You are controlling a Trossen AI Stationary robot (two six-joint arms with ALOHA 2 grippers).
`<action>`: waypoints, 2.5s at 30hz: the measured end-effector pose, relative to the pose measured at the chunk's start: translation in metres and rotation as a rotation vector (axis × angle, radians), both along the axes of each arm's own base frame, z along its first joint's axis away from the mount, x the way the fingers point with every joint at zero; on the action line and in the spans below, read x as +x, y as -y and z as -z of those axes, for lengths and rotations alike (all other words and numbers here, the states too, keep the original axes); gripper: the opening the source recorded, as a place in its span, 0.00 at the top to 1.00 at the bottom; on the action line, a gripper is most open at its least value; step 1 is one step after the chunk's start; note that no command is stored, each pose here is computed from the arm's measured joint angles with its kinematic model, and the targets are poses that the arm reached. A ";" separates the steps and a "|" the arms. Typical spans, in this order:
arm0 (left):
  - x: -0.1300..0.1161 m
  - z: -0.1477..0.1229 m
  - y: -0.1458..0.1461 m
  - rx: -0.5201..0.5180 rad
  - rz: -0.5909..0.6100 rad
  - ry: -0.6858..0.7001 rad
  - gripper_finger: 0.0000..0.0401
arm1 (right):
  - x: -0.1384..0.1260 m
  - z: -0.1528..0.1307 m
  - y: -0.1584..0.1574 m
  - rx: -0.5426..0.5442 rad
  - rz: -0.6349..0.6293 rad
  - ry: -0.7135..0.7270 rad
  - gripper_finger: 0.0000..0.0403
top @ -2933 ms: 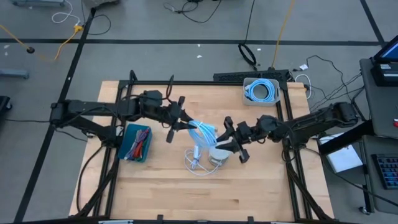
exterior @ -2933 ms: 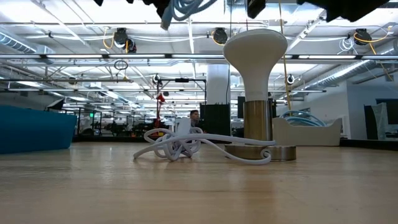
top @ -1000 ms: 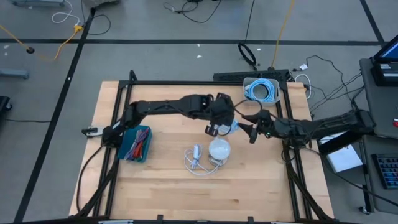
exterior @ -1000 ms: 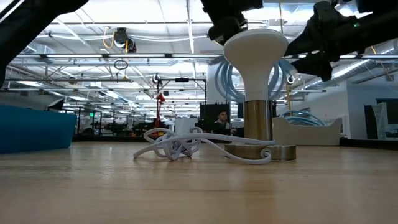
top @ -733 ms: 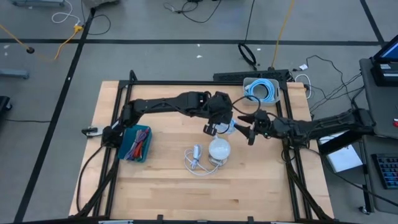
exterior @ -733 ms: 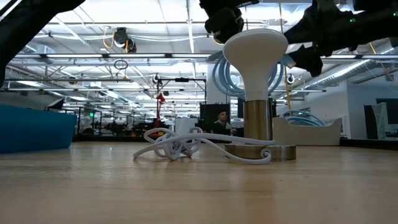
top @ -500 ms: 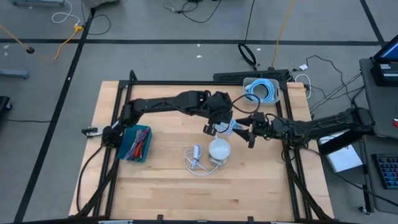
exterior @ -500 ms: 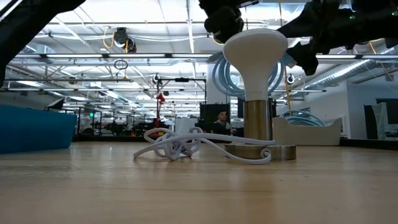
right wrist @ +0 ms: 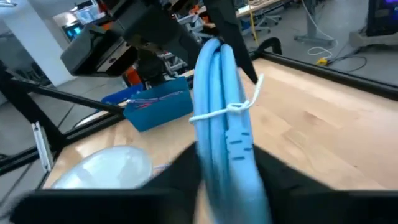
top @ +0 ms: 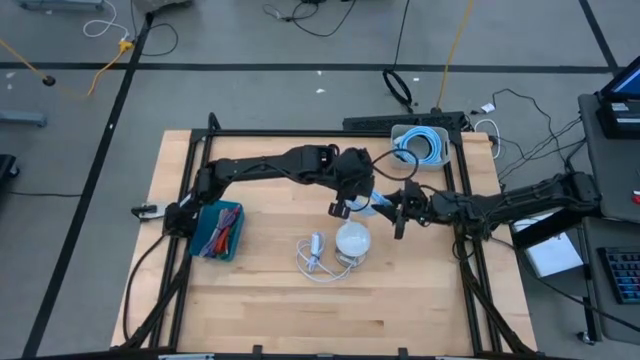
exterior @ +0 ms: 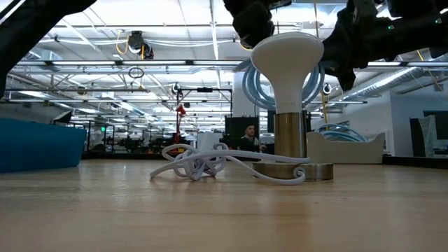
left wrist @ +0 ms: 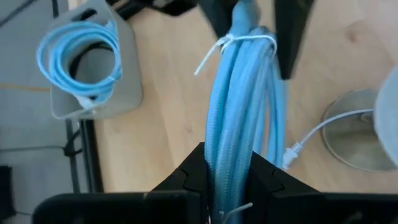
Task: Pick & Place USB Port
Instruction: Put the blue HDMI cable into the gray bin
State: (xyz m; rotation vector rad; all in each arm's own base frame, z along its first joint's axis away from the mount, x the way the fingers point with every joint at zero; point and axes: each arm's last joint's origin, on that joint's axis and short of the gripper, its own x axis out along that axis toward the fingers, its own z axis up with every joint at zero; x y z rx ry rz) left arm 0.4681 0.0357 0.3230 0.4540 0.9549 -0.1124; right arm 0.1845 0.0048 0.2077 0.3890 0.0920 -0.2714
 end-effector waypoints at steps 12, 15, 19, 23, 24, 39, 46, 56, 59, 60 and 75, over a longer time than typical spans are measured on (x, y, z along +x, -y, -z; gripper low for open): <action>-0.029 -0.016 0.025 -0.238 0.026 -0.132 0.66 | -0.010 -0.013 0.008 -0.103 0.111 0.048 0.93; -0.038 -0.036 0.029 -0.240 0.041 -0.067 0.66 | -0.013 -0.018 0.008 -0.110 0.131 0.082 0.94; -0.061 -0.064 0.031 -0.209 -0.007 -0.025 0.66 | -0.019 -0.022 0.011 -0.130 0.299 0.092 0.97; -0.087 -0.082 0.036 -0.211 -0.056 -0.014 0.66 | -0.031 -0.023 0.017 -0.207 0.590 0.025 0.97; -0.091 -0.083 0.037 -0.203 -0.072 -0.011 0.66 | -0.033 -0.023 0.018 -0.216 0.612 0.015 0.97; -0.184 0.015 0.082 -0.243 -0.196 0.113 0.66 | -0.057 -0.004 0.036 -0.219 0.908 -0.181 0.97; -0.215 0.073 0.115 -0.428 -0.037 0.502 0.66 | -0.055 -0.016 0.041 -0.475 0.966 -0.342 0.97; -0.233 0.102 0.116 -0.487 0.010 0.683 0.66 | -0.066 -0.020 0.072 -0.405 0.660 -0.241 0.97; -0.233 0.101 0.115 -0.490 0.005 0.691 0.66 | -0.077 -0.022 0.092 -0.312 0.623 -0.176 0.97; -0.233 0.101 0.115 -0.490 0.006 0.691 0.66 | -0.081 -0.024 0.100 -0.287 0.614 -0.161 0.97; -0.235 0.110 0.112 -0.438 -0.079 0.623 0.66 | -0.105 -0.036 0.149 -0.151 0.614 -0.436 0.97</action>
